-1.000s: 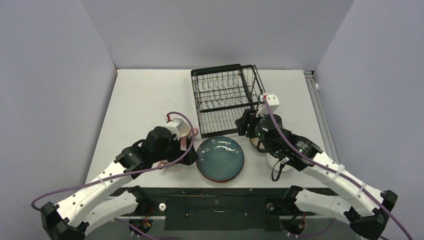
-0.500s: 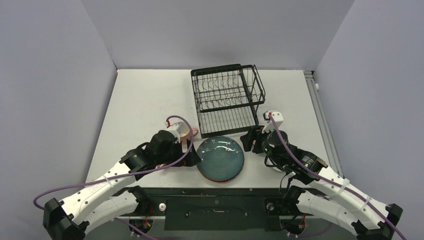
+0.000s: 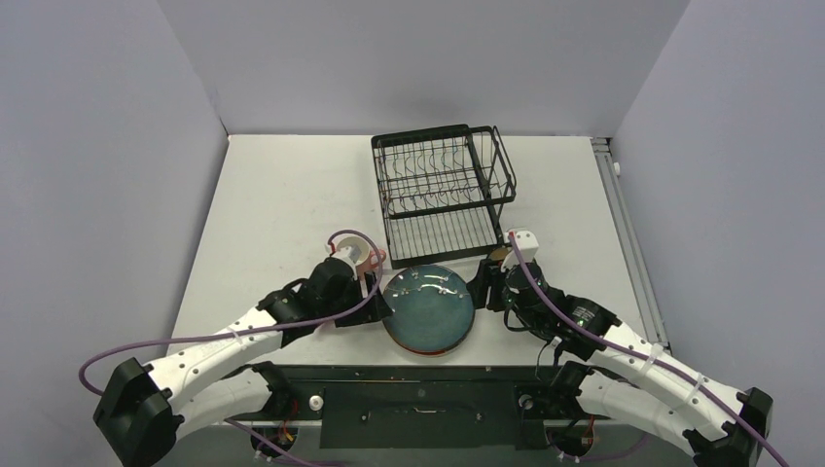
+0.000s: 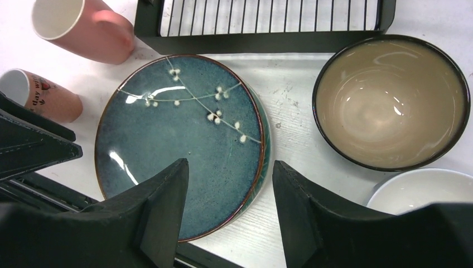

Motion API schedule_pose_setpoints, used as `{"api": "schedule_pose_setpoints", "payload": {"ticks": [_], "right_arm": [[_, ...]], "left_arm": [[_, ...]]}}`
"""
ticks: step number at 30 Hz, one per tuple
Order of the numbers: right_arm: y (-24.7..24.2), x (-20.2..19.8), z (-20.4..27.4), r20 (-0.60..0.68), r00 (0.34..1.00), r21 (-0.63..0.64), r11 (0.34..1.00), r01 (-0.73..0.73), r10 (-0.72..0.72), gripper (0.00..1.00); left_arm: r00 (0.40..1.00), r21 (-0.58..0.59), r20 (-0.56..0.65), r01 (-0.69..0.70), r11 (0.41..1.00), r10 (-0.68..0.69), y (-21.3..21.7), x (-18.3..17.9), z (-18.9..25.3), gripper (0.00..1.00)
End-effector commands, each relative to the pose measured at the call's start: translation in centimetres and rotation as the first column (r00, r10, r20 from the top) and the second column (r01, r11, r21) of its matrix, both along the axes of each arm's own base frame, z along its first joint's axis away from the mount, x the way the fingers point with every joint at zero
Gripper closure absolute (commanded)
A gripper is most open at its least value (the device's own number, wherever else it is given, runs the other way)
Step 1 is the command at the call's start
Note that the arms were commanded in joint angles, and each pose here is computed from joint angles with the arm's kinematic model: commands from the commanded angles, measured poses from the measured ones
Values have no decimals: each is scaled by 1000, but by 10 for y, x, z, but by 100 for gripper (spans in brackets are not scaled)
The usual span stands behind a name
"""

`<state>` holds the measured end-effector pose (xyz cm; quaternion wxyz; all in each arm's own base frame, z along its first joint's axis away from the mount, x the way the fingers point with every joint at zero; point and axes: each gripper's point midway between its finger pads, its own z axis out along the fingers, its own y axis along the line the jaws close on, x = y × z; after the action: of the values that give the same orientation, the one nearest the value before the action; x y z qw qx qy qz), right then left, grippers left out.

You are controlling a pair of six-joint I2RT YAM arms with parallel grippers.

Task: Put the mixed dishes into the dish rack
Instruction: Pick up the plate at the center of the board.

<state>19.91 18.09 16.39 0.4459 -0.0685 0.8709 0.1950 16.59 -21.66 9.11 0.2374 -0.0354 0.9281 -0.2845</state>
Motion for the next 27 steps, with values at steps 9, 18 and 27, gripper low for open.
{"api": "schedule_pose_setpoints", "payload": {"ticks": [9,18,27], "right_arm": [[4,-3,-1,4,1000,30,1000,-4,3,49],[-1,-5,-5,-2,1000,16,1000,4,-4,50],[-2,-6,-8,-7,1000,14,1000,1,-1,51]], "left_arm": [[999,-42,16,-30,999,31,-21,22,-8,47],[1000,-17,-3,-30,999,30,-23,27,-20,67],[1000,-6,-12,-24,1000,24,-24,29,-26,88]]}}
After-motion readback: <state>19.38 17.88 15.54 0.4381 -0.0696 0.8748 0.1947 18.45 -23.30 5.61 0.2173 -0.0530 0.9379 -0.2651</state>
